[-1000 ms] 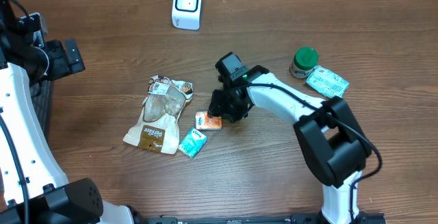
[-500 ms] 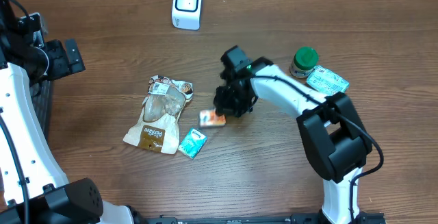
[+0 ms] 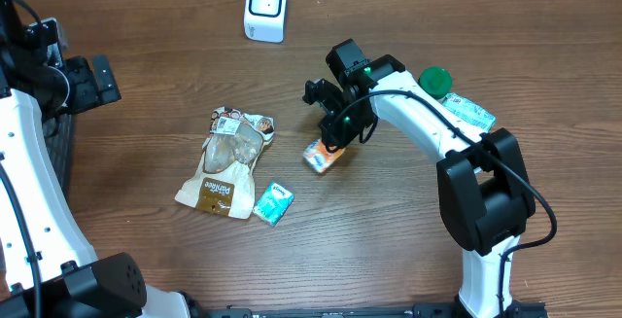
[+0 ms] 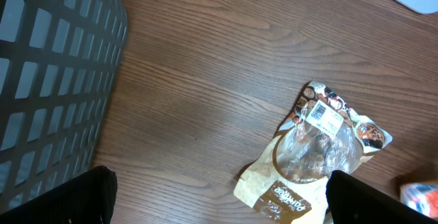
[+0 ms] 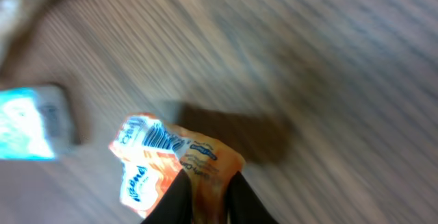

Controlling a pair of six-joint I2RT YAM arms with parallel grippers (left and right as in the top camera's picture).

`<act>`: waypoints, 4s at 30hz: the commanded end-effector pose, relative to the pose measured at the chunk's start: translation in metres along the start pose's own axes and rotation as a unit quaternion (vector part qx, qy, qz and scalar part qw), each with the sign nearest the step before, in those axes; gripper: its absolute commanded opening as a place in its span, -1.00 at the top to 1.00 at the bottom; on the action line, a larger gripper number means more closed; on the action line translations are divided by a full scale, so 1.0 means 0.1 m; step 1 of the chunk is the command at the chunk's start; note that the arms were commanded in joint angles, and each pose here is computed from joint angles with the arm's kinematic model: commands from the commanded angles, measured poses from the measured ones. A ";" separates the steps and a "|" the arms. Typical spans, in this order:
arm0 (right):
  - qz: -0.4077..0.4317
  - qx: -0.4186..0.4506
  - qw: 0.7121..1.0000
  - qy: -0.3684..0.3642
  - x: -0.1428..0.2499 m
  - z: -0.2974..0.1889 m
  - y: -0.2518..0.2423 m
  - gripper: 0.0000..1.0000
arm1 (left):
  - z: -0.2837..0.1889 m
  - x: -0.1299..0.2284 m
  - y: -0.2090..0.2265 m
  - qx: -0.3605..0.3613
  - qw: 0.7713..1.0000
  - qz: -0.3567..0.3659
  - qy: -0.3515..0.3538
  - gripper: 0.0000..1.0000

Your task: Scan the item barcode

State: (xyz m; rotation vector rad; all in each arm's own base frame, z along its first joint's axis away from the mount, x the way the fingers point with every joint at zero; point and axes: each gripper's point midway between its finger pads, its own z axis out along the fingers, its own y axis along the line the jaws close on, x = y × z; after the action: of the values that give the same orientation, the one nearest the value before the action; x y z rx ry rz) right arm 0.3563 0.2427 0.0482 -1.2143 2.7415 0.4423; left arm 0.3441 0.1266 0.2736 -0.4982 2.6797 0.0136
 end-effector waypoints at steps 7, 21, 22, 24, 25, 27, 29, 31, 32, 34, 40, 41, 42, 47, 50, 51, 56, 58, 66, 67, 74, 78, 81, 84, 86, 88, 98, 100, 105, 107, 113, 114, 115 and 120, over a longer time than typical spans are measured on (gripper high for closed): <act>0.111 0.099 0.989 -0.015 -0.09 -0.11 -0.34 -0.95 | -0.04 -0.02 -0.02 0.004 1.000 0.010 -0.007 -0.99; 0.431 -0.021 0.901 0.047 0.15 -0.05 0.20 -0.23 | -0.04 -0.02 -0.02 0.004 1.000 0.010 -0.007 -0.99; 0.451 -0.005 0.891 0.047 0.17 -0.02 0.18 -0.19 | -0.04 -0.02 -0.02 0.004 1.000 0.010 -0.007 -0.99; 0.488 0.022 0.871 0.042 0.21 0.05 0.13 -0.15 | -0.04 -0.02 -0.02 0.004 1.000 0.010 -0.007 -0.99; 0.504 0.029 0.862 0.039 0.22 0.09 0.12 -0.13 | -0.04 -0.02 -0.02 0.004 1.000 0.010 -0.007 -0.99; 0.521 0.030 0.852 0.037 0.24 0.18 0.14 -0.09 | -0.04 -0.02 -0.02 0.004 1.000 0.010 -0.007 -0.99; 0.531 0.031 0.846 0.039 0.28 0.26 0.17 -0.05 | -0.04 -0.02 -0.02 0.004 1.000 0.010 -0.007 -0.99; 0.535 0.033 0.843 0.045 0.34 0.33 0.20 -0.03 | -0.04 -0.02 -0.02 0.004 1.000 0.010 -0.007 -0.99; 0.540 0.039 0.839 0.048 0.39 0.37 0.20 -0.02 | -0.04 -0.02 -0.02 0.004 1.000 0.010 -0.007 -0.99; 0.545 0.042 0.836 0.050 0.44 0.42 0.19 0.00 | -0.04 -0.02 -0.02 0.004 1.000 0.010 -0.007 -0.99; 0.532 0.034 0.845 0.041 0.41 0.45 0.18 0.25 | -0.04 -0.02 -0.02 0.004 1.000 0.010 -0.007 -0.99; 0.514 0.024 0.856 0.035 0.36 0.45 0.19 0.30 | -0.04 -0.02 -0.02 0.004 1.000 0.010 -0.007 -0.99; 0.499 0.015 0.866 0.031 0.32 0.45 0.20 0.33 | -0.04 -0.02 -0.02 0.004 1.000 0.010 -0.007 -0.99; 0.350 -0.044 0.936 -0.001 0.01 0.34 0.33 0.88 | -0.04 -0.02 -0.02 0.004 1.000 0.010 -0.007 -0.99; 0.245 -0.044 0.969 -0.012 -0.09 0.23 0.34 0.92 | -0.04 -0.02 -0.02 0.004 1.000 0.010 -0.007 -0.99; 0.213 -0.043 0.976 -0.013 -0.10 0.20 0.34 0.92 | -0.04 -0.02 -0.02 0.004 1.000 0.010 -0.007 -0.99; 0.084 0.028 0.996 0.007 -0.06 0.03 0.14 0.92 | -0.04 -0.02 -0.02 0.004 1.000 0.010 -0.007 -0.99; 0.071 0.060 0.996 0.013 -0.05 -0.02 0.04 0.81 | -0.04 -0.02 -0.02 0.004 1.000 0.010 -0.007 -0.99; 0.089 0.085 0.992 0.022 -0.03 -0.10 -0.03 -0.44 | -0.04 -0.02 -0.02 0.004 1.000 0.010 -0.007 -0.99; 0.105 0.086 0.991 0.020 -0.03 -0.10 -0.04 -0.45 | -0.04 -0.02 -0.02 0.004 1.000 0.010 -0.007 -0.99; 0.351 0.057 0.935 -0.018 0.01 -0.18 -0.36 -0.06 | -0.04 -0.02 -0.02 0.004 1.000 0.010 -0.007 -0.99; 0.368 -0.020 0.929 -0.031 -0.02 -0.16 -0.33 0.17 | -0.04 -0.02 -0.02 0.004 1.000 0.010 -0.007 -0.99; 0.354 -0.051 0.933 -0.027 0.00 -0.12 -0.26 0.19 | -0.04 -0.02 -0.02 0.004 1.000 0.010 -0.007 -0.99; 0.355 -0.055 0.933 -0.018 0.06 -0.06 -0.22 0.20 | -0.04 -0.02 -0.02 0.004 1.000 0.010 -0.007 -0.99; 0.354 -0.056 0.933 -0.011 0.11 0.01 -0.18 0.20 | -0.04 -0.02 -0.02 0.004 1.000 0.010 -0.007 -0.99; 0.352 -0.062 0.934 -0.009 0.13 0.08 -0.14 0.19 | -0.04 -0.02 -0.02 0.004 1.000 0.010 -0.007 -0.99; 0.381 -0.090 0.920 -0.004 0.16 0.20 -0.03 0.24 | -0.04 -0.02 -0.02 0.004 1.000 0.010 -0.007 -0.99; 0.387 -0.091 0.918 -0.002 0.17 0.22 -0.01 0.25 | -0.04 -0.02 -0.02 0.004 1.000 0.010 -0.007 -0.99; 0.414 -0.088 0.906 -0.003 0.21 0.34 0.00 0.31 | -0.04 -0.02 -0.02 0.004 1.000 0.010 -0.007 -0.99; 0.421 -0.088 0.903 -0.005 0.21 0.36 -0.01 0.35 | -0.04 -0.02 -0.02 0.004 1.000 0.010 -0.007 -0.99; 0.421 -0.088 0.903 -0.013 0.16 0.40 -0.04 0.60 | -0.04 -0.02 -0.02 0.004 1.000 0.010 -0.007 -0.99; 0.422 -0.088 0.902 -0.012 0.17 0.41 -0.04 0.65 | -0.04 -0.02 -0.02 0.004 1.000 0.010 -0.007 -0.99; 0.423 -0.088 0.902 -0.009 0.18 0.43 -0.04 0.74 | -0.04 -0.02 -0.02 0.004 1.000 0.010 -0.007 -0.99; 0.418 -0.100 0.903 -0.014 0.14 0.43 -0.02 0.92 | -0.04 -0.02 -0.02 0.004 1.000 0.010 -0.007 -0.99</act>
State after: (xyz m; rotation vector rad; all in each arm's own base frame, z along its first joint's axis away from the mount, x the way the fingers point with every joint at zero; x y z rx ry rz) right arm 0.3496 0.2425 0.0108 0.0439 3.1019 0.7919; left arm 0.3441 0.1266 0.2736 -0.4982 2.6797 0.0136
